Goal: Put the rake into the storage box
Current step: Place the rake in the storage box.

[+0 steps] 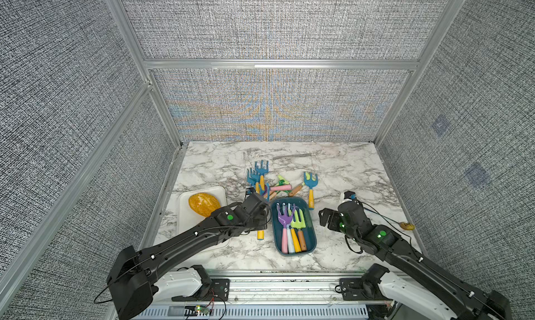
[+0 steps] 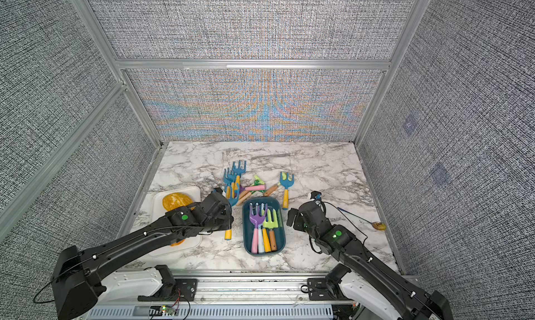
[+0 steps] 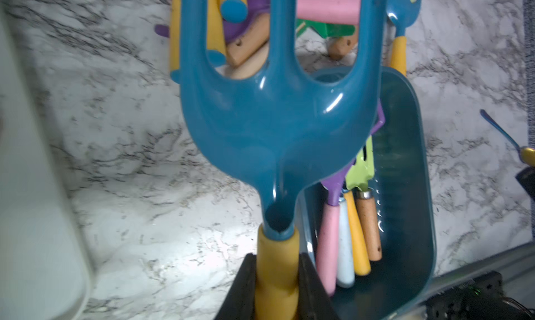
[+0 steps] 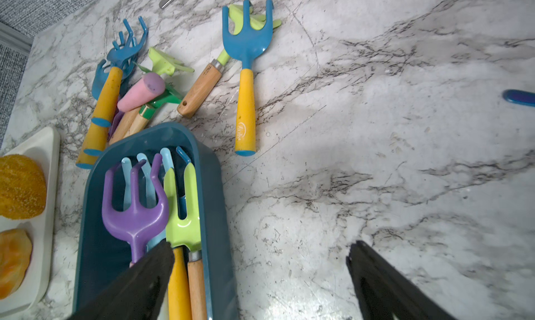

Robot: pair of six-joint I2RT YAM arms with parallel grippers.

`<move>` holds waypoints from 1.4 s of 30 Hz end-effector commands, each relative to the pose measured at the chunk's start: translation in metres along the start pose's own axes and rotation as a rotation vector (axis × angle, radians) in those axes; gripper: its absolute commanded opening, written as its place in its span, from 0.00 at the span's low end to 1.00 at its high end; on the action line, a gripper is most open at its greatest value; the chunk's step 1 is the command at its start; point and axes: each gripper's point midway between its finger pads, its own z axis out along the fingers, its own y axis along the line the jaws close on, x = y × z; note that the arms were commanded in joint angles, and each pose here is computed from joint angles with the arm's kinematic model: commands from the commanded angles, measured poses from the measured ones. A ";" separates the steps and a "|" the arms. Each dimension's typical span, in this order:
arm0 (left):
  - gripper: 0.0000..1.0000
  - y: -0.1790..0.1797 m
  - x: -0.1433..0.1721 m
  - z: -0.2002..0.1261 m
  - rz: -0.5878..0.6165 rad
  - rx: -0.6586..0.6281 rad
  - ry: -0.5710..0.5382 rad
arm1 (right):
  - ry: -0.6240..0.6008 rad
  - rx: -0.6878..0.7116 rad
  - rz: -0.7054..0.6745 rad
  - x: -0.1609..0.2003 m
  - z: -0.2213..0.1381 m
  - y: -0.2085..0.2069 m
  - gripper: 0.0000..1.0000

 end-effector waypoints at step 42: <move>0.01 -0.108 0.048 0.083 0.058 0.010 0.033 | -0.035 0.069 0.084 -0.002 -0.004 -0.024 0.99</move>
